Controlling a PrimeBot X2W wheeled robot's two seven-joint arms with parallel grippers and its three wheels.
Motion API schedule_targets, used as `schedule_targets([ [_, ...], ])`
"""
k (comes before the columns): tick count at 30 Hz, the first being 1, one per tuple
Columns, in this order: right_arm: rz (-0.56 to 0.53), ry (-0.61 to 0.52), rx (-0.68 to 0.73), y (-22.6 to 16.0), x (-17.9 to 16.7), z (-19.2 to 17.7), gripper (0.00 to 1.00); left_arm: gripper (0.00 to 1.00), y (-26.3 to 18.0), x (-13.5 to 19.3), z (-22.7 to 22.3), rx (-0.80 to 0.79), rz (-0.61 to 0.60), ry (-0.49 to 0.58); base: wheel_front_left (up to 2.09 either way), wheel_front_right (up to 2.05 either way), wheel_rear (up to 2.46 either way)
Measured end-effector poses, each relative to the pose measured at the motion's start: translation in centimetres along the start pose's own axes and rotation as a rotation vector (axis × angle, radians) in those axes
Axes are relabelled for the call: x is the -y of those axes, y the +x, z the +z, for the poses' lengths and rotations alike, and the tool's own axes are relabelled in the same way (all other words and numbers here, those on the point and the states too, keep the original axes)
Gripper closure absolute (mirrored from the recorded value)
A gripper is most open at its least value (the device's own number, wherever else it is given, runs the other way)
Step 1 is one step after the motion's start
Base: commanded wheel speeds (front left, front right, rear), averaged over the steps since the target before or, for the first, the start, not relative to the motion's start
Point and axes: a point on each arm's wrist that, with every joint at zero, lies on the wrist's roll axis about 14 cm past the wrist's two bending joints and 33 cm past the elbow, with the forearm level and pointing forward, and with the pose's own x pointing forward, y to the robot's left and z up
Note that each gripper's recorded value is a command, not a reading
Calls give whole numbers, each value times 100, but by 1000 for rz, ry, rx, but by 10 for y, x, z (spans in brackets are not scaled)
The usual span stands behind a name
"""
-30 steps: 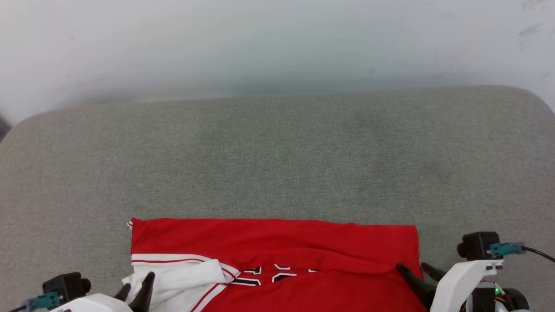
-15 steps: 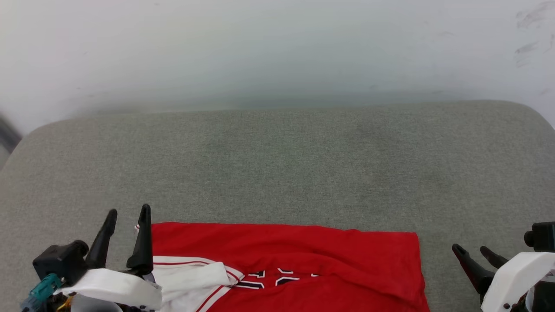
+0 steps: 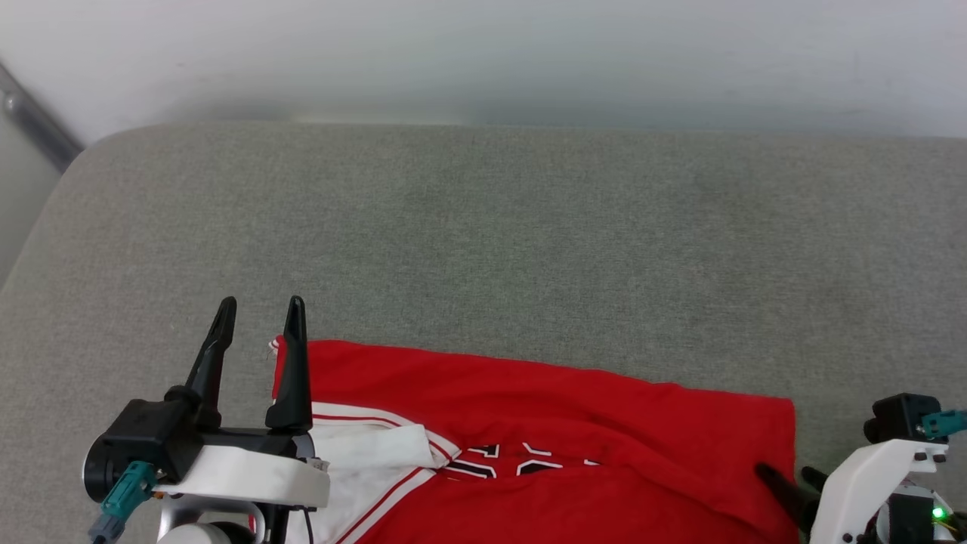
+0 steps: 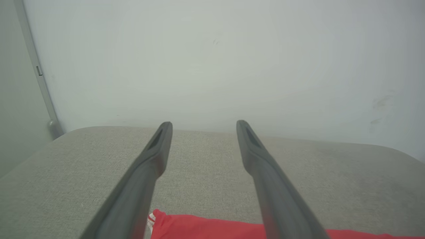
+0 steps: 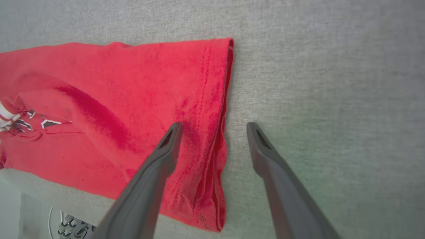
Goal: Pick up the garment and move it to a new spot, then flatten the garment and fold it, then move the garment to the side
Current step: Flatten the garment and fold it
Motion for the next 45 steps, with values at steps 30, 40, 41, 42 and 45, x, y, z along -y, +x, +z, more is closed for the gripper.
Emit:
schedule_targets([
  [30,-201,67,141,-49,85,31,100,0,-2,18,0,-24,-58,30,0,0,0],
  [40,25,367,132,-45,45,23,100,0,0,28,-4,-34,-80,18,0,0,0],
  [41,119,424,114,-40,24,23,100,0,0,28,-5,-35,-82,17,0,0,0],
  [42,195,460,83,-37,6,21,100,0,-1,28,-4,-34,-84,17,0,0,0],
  [45,382,546,-9,-34,-30,15,100,0,-4,23,-4,-37,-72,21,0,0,0],
])
